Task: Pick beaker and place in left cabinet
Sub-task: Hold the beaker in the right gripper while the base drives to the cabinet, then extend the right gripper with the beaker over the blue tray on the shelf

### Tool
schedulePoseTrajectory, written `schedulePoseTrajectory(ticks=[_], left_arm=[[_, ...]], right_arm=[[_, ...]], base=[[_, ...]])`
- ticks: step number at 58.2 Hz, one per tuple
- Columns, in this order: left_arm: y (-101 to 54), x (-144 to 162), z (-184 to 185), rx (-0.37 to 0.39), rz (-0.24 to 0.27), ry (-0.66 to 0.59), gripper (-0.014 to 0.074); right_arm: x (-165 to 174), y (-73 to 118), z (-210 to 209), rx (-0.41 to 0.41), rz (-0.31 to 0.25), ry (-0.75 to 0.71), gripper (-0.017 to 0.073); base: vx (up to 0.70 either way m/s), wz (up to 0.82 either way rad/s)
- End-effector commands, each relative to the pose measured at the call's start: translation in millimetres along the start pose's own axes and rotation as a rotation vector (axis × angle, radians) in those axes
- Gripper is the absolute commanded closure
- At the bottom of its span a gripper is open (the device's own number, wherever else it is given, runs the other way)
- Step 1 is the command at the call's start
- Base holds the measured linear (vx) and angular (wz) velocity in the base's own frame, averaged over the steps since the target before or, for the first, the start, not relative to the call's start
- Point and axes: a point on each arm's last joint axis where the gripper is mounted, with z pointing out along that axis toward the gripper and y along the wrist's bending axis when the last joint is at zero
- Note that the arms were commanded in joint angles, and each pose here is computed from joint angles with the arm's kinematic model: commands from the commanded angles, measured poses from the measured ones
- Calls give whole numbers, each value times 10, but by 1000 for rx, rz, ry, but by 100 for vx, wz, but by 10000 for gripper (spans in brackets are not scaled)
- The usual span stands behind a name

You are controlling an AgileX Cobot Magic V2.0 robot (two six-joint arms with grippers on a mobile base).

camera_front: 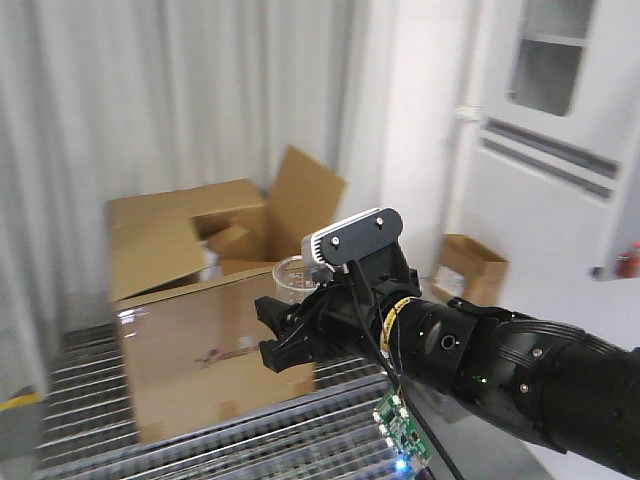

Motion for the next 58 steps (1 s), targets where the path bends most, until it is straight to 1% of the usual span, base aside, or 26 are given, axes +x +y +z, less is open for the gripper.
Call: schedulePoseTrajectory(ticks=[1,31,58], left_arm=[[0,-26,-13,-7,-6,-77,592],[0,-26,-13,-7,-6,-77,592],[0,-26,-13,-7,-6,-77,592]], right_arm=[[-316,8,-151,-25,-2,-131,568],[-318,10,-151,-28,-2,-134,568],[-318,10,-151,-28,-2,-134,568]], base=[[25,-77],[22,-82],[19,-72]])
